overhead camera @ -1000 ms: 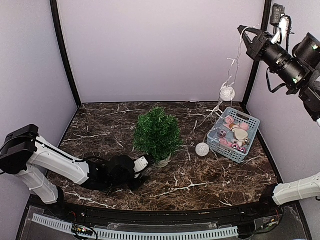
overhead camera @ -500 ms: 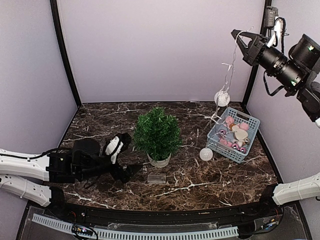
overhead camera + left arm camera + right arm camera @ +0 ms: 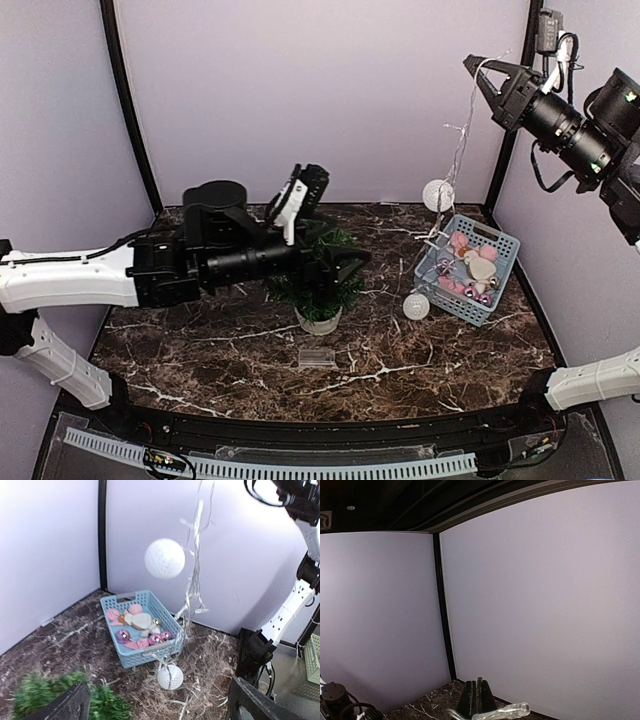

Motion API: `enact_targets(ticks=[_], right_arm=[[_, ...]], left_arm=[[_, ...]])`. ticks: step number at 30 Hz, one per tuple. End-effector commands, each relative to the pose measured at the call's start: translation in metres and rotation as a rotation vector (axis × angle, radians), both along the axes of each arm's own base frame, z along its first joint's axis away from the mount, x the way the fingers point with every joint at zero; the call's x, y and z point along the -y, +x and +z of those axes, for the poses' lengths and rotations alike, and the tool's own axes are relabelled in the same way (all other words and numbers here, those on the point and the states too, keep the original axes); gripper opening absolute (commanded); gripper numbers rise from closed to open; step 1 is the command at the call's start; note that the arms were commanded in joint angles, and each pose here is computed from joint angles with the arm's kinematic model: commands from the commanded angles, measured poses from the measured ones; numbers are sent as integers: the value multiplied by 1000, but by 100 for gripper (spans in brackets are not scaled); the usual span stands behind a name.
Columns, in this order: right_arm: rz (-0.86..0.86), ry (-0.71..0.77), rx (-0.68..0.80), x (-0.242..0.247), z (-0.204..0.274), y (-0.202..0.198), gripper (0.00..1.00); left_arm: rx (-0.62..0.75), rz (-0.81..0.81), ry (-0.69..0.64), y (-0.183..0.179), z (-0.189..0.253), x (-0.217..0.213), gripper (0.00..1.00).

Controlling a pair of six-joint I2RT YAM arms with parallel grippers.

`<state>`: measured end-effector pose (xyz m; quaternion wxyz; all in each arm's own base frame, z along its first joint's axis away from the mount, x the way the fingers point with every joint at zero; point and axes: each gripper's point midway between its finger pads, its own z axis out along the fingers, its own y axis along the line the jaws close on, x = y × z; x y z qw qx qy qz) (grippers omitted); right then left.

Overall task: Decorate the small christmas tree
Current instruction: Pass from the left arm to the right, then pass from the right arm to the left

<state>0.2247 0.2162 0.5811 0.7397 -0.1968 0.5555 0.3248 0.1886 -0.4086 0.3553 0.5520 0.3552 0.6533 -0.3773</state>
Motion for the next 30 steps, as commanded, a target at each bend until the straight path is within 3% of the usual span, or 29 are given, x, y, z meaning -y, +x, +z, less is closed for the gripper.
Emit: enact_targets(ticks=[1, 8, 15, 17, 23, 26, 30], right_arm=[[31, 80, 73, 14, 32, -19, 0], [71, 87, 93, 10, 37, -25, 0], [80, 88, 99, 10, 39, -28, 0], [79, 88, 102, 11, 41, -29, 0], [70, 88, 105, 13, 41, -29, 0], [58, 86, 100, 14, 39, -27, 0], [17, 78, 82, 18, 31, -21, 0]], left_arm=[[-93, -96, 57, -1, -27, 46, 99], [-173, -122, 116, 21, -66, 89, 99], [-233, -153, 87, 34, -80, 104, 99], [-234, -164, 88, 34, -82, 108, 95], [-230, -224, 102, 26, -89, 113, 69], [-233, -233, 104, 25, -90, 114, 46], [-200, -221, 90, 25, -77, 110, 25]])
